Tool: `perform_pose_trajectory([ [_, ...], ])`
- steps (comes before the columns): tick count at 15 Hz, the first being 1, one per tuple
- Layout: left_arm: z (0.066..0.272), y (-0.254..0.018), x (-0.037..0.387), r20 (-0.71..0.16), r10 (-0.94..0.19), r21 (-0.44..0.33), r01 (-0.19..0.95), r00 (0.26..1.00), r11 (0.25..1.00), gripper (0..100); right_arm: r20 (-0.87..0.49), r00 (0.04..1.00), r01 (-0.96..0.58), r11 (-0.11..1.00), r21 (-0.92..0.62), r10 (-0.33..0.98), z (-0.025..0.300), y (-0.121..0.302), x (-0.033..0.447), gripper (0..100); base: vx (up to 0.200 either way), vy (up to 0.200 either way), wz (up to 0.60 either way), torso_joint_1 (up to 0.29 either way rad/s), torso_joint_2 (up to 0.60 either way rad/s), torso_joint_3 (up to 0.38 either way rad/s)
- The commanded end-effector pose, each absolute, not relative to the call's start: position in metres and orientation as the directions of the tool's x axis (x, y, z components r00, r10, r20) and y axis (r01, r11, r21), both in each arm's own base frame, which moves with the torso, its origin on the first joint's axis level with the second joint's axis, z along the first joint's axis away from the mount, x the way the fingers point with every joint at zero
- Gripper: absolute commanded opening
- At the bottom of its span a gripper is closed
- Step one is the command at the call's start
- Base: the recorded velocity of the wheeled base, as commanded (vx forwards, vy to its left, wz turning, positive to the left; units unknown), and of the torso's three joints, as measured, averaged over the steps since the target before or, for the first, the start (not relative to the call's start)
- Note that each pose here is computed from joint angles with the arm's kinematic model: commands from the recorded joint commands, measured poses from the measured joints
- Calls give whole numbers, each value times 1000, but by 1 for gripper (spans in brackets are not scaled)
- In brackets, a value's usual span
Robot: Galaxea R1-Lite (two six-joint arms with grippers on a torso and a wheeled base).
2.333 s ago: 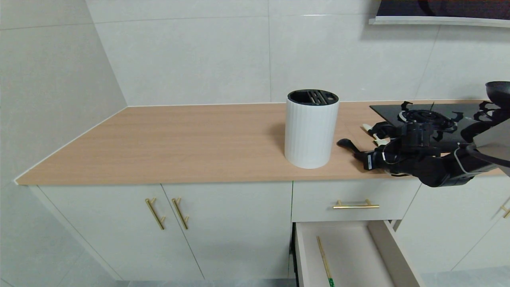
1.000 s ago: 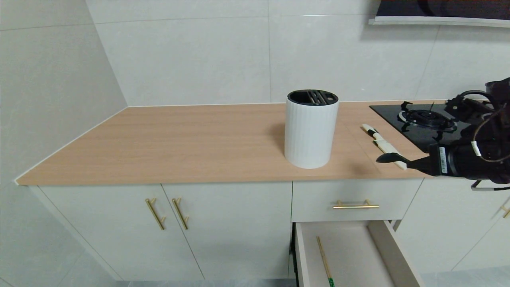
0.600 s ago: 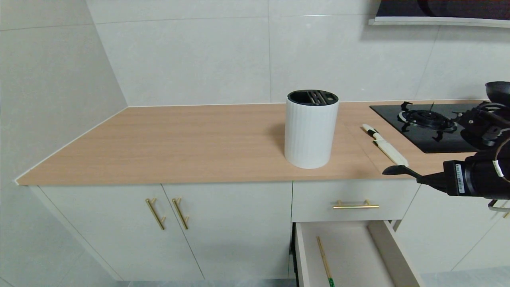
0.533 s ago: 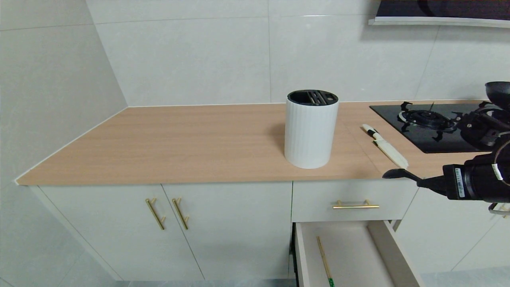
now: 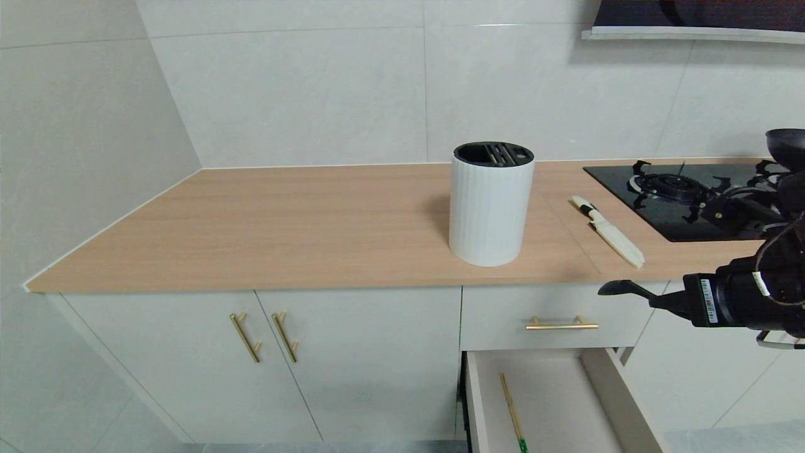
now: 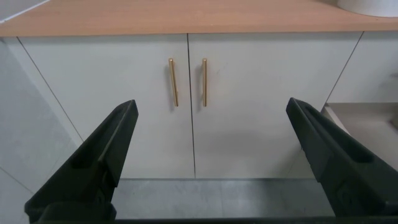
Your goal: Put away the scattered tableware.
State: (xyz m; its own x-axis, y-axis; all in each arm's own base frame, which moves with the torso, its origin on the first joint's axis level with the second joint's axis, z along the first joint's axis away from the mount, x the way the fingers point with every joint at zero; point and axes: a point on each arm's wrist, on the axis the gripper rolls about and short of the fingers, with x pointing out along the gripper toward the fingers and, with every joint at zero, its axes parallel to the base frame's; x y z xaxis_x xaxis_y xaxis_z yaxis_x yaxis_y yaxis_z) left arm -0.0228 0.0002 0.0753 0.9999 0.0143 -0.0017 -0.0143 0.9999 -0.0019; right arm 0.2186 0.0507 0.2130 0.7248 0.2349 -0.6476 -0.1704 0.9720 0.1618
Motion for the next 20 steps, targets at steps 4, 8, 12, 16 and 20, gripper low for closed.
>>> perform_pose_trajectory([
  [4, 75, 0, -23, -2, 15, -2, -15, 1000, 1000, 100, -671, 702, -181, 971, 154, 238, 201, 55, 223, 0, 0, 0, 0, -18, 47, 29],
  [8, 75, 0, -23, -2, 15, -3, -15, 1000, 1000, 100, -678, 695, -185, 971, 153, 239, 198, 56, 224, 0, 0, 0, 0, -170, 414, 240],
  [12, 75, 0, -23, -2, 15, -3, -15, 1000, 1000, 100, -685, 689, -184, 971, 152, 238, 196, 56, 225, 0, 0, 0, 0, -196, 489, 284],
  [16, 75, 0, -23, -3, 15, -3, -15, 1000, 1000, 100, -688, 686, -185, 971, 152, 238, 195, 57, 226, 0, 0, 0, 0, -174, 476, 303],
  [20, 75, 0, -23, -2, 15, -3, -15, 1000, 1000, 100, -695, 679, -183, 971, 152, 237, 193, 57, 226, 0, 0, 0, 0, -151, 459, 301],
])
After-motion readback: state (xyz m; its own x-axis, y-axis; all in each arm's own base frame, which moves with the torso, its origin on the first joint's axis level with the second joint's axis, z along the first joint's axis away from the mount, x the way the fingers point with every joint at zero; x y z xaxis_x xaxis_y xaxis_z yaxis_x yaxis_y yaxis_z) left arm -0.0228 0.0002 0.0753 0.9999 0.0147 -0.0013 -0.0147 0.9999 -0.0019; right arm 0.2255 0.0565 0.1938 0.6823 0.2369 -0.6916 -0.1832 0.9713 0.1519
